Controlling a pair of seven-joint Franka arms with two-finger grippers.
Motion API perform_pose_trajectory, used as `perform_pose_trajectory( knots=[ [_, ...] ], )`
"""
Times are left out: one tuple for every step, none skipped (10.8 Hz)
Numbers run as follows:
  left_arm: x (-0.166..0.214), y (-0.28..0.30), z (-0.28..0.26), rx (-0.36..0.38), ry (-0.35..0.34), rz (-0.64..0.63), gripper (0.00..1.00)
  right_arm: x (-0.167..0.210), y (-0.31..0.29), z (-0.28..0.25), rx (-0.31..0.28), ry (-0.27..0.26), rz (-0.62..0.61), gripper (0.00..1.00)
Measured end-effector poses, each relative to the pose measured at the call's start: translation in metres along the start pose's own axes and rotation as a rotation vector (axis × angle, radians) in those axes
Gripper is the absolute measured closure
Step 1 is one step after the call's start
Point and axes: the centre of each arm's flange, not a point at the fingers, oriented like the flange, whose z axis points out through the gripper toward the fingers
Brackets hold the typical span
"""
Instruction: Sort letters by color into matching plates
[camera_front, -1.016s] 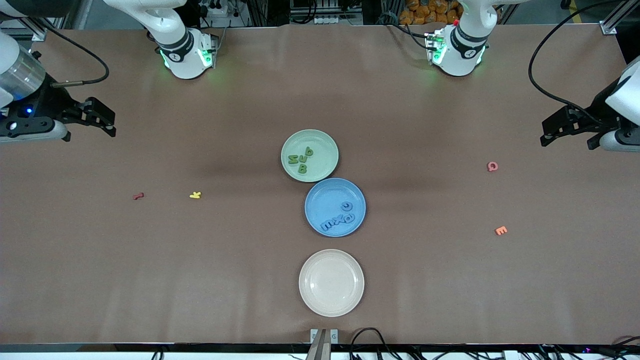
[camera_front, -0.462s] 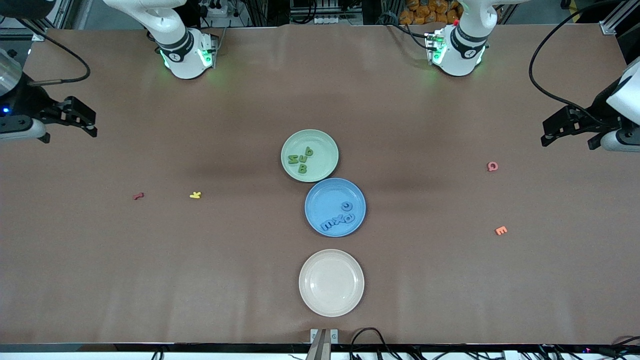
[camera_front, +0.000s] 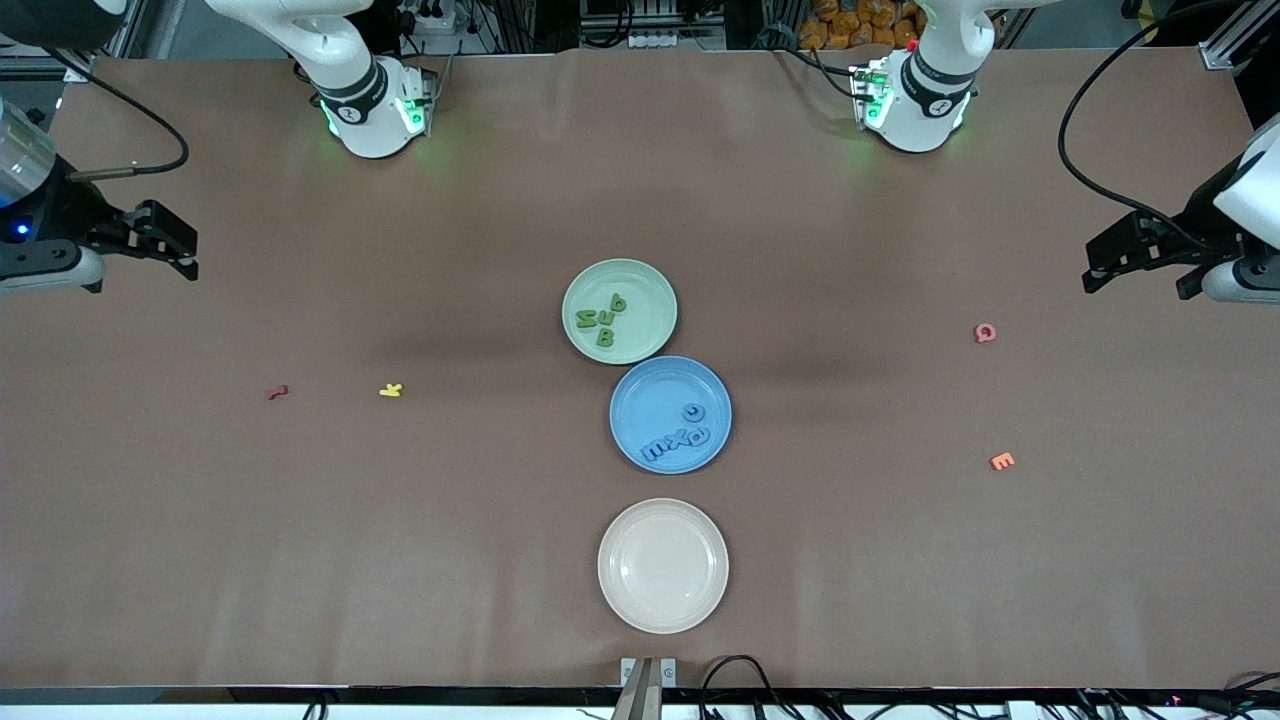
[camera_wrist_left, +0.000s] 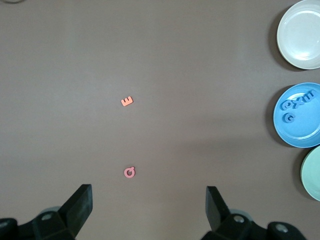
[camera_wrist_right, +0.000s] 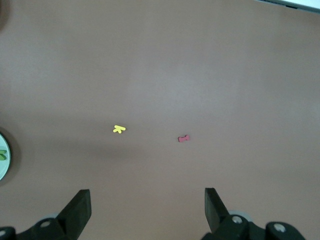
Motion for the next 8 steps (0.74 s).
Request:
perform_pose_trajectory(
  knots=[
    [0.0000,-0.0001,0.0000,0.000,0.000,0.000,0.00,0.0019,0.0070,0.0012,0.001,-0.016,0.011,0.00],
    [0.0000,-0.0001,0.0000,0.000,0.000,0.000,0.00,0.0049,0.0116,0.0028,0.002,-0.027,0.010,0.00],
    [0.0000,-0.0001,0.0000,0.000,0.000,0.000,0.00,0.0079,0.0126,0.0040,0.003,-0.033,0.008,0.00],
    [0.0001,-0.0002,0.0000,0.000,0.000,0.000,0.00,0.0098,0.0118,0.0051,0.004,-0.036,0.007,0.00],
    [0.0001,-0.0002,0.0000,0.000,0.000,0.000,0.00,0.0103,0.0111,0.0055,0.005,-0.038,0.005,0.00],
    [0.0001,-0.0002,0.0000,0.000,0.000,0.000,0.00,0.0102,0.0106,0.0053,0.006,-0.039,0.012,0.00],
    [0.0001,-0.0001,0.0000,0.000,0.000,0.000,0.00,0.0105,0.0093,0.0043,0.006,-0.037,0.036,0.00],
    [0.0001,-0.0002,0.0000,0.000,0.000,0.000,0.00,0.0113,0.0058,0.0021,0.005,-0.032,0.066,0.00]
  ],
)
